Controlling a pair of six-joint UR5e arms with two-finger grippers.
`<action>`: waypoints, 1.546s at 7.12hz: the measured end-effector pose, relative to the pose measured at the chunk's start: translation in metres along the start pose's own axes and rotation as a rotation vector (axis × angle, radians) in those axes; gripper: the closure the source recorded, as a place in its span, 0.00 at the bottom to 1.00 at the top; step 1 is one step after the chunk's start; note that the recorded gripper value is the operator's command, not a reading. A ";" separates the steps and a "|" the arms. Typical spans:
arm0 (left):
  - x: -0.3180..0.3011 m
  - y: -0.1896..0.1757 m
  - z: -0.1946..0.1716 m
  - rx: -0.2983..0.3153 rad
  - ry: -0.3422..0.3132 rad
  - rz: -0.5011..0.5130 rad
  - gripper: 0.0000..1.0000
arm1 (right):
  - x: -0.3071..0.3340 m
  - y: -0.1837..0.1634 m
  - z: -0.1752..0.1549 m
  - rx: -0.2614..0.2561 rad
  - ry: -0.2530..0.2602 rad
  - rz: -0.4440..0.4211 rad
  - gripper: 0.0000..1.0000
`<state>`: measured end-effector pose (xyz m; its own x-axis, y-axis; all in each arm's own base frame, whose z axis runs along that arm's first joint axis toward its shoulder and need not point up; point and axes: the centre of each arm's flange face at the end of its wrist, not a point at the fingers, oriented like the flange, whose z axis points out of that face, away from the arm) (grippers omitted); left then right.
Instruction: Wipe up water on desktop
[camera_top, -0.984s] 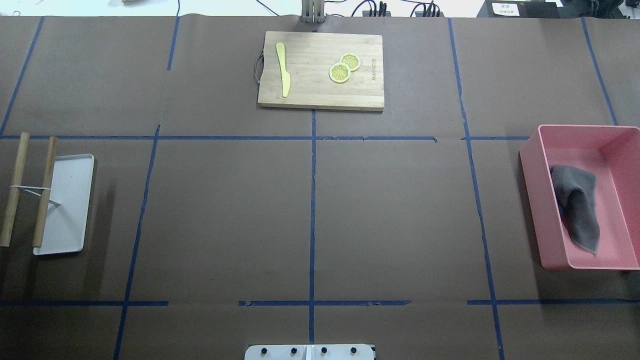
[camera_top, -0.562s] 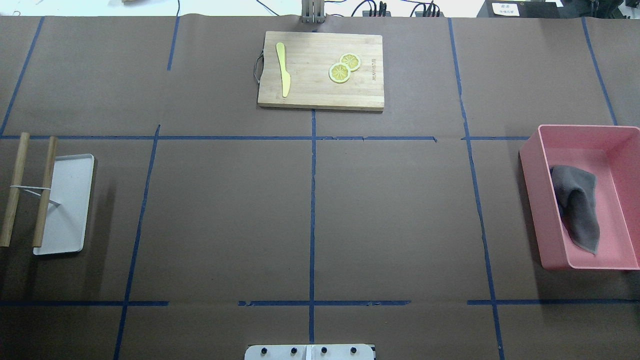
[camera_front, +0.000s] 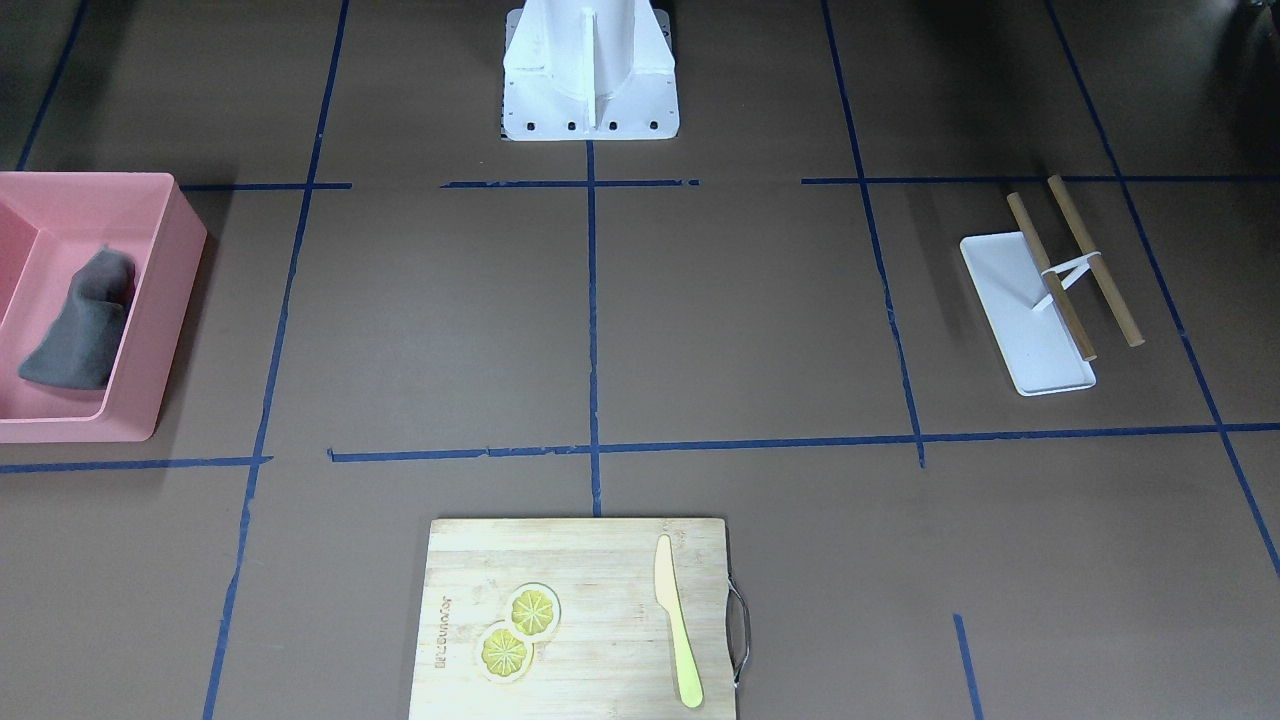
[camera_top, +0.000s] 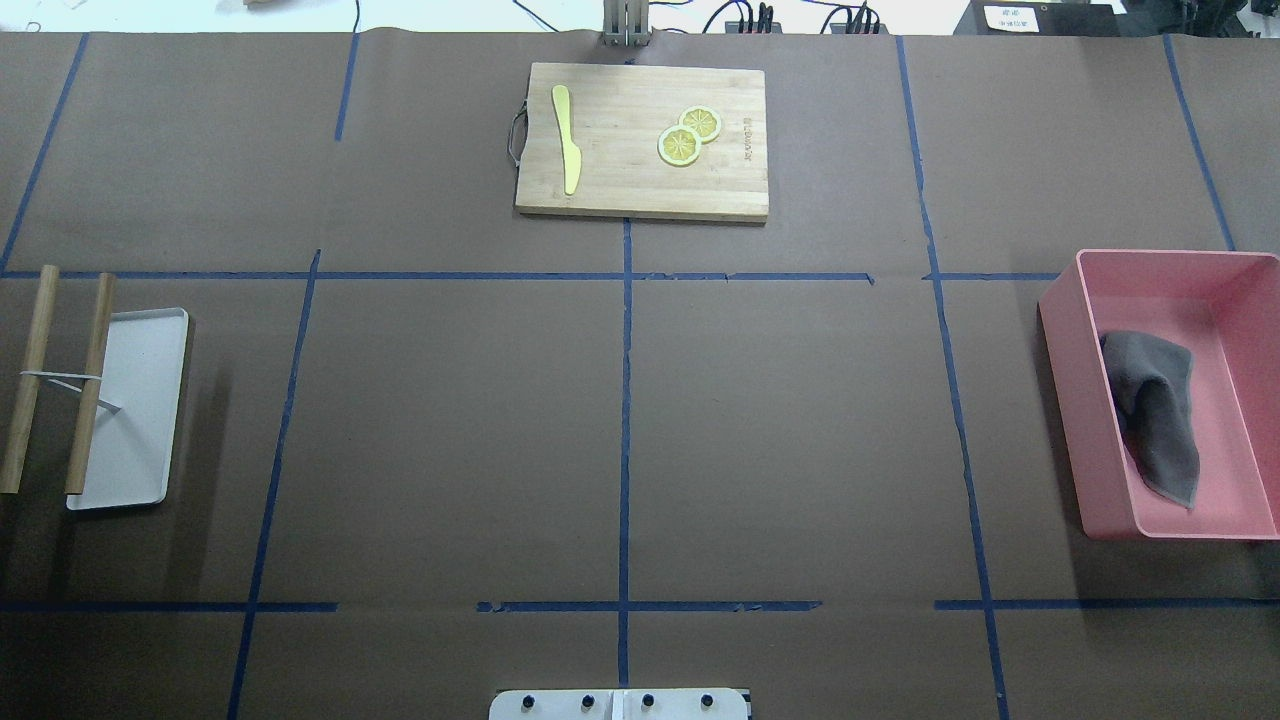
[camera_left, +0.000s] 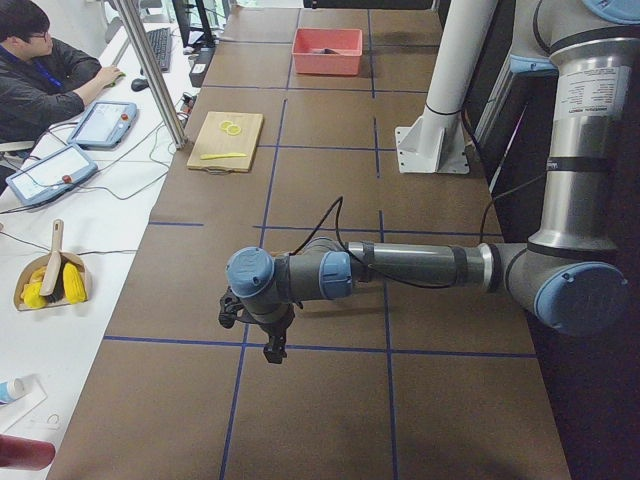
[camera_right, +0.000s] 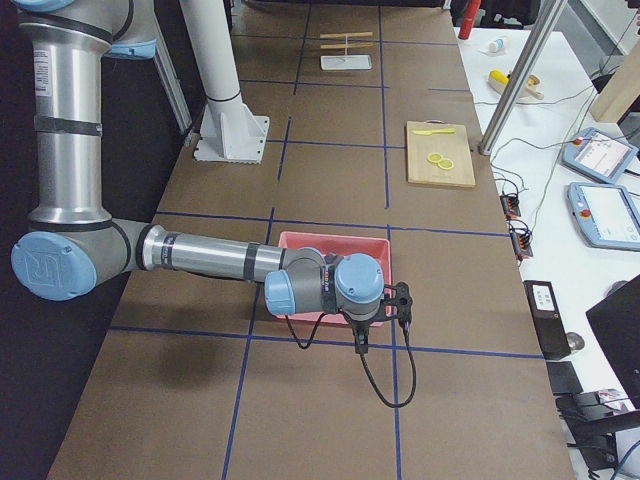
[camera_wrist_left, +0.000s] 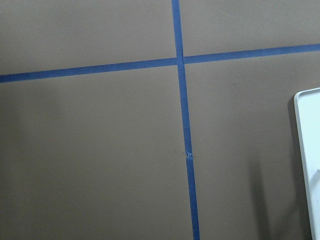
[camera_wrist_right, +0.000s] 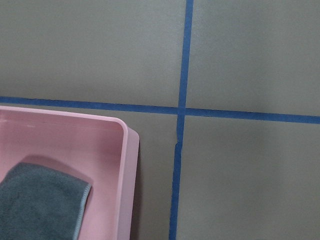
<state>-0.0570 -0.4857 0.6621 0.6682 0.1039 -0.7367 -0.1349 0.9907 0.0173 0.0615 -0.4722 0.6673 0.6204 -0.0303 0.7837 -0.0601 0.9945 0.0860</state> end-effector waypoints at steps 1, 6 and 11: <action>0.000 0.000 0.000 -0.001 0.000 -0.001 0.00 | -0.001 -0.004 -0.006 -0.011 0.004 0.031 0.00; 0.000 0.000 0.000 -0.001 0.000 0.000 0.00 | -0.016 -0.005 -0.035 0.003 0.062 0.046 0.00; 0.001 -0.001 -0.001 0.002 0.000 0.003 0.00 | -0.017 -0.004 -0.036 0.008 0.060 0.042 0.00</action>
<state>-0.0570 -0.4863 0.6607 0.6681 0.1066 -0.7364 -0.1354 0.9906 0.0205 0.0790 -0.4723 0.6314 0.6626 0.0175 0.7488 -0.0932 0.9939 0.0592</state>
